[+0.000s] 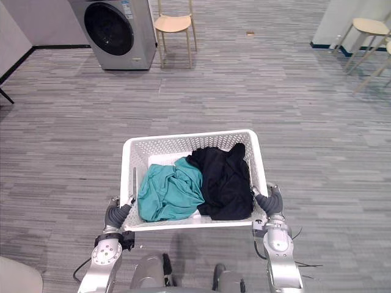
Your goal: Pick up the laundry basket with both hands and put the clothes into the washing machine.
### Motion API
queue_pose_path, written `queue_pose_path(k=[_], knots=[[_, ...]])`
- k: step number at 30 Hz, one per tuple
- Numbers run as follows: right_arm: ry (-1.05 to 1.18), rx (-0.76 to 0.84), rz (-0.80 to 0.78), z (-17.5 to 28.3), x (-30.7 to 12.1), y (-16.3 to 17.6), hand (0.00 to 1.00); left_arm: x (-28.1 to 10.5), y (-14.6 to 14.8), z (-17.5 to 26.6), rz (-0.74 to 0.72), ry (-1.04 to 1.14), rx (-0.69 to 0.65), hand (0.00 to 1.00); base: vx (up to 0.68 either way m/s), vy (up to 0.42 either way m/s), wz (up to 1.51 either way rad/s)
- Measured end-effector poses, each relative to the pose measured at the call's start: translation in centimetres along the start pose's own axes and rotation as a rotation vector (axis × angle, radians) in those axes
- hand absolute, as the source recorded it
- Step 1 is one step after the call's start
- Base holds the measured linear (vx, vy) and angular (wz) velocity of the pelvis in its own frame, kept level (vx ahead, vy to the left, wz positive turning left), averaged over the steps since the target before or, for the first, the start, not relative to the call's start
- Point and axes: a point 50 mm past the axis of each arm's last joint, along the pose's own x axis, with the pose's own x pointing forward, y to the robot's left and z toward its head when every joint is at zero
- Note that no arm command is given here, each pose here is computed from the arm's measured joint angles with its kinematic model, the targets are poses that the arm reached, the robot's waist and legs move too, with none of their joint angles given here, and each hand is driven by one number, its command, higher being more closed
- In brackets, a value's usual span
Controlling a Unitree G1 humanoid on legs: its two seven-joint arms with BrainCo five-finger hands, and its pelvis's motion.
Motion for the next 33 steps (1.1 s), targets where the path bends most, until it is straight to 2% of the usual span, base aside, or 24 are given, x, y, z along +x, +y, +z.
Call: queue_pose_path(k=[8, 17, 21, 26, 33], knots=[[0.129, 0.020, 0.055, -2.6, 0.2, 2.3, 1.00, 0.3, 1.2, -1.8, -0.008, 0.074, 0.098, 1.00, 0.62, 0.210, -0.19], [0.143, -0.008, 0.051, -3.1, 0.2, 1.7, 1.00, 0.8, 0.5, -2.3, -0.046, 0.091, 0.132, 1.00, 0.58, -0.099, 0.24], [0.176, -0.043, 0.017, -3.9, 0.2, 0.0, 1.00, 0.5, -1.1, -2.8, -0.068, 0.124, 0.105, 1.00, 0.70, -0.323, 0.34], [0.134, -0.043, 0.028, -2.8, -0.2, 0.2, 1.00, 0.0, -0.9, -3.3, -0.064, 0.133, 0.093, 1.00, 0.60, -0.203, 0.00], [0.094, -0.072, 0.026, -1.9, 0.9, -0.3, 1.00, -0.5, -1.3, -3.2, -0.071, 0.126, 0.051, 1.00, 0.55, 0.077, -0.32]])
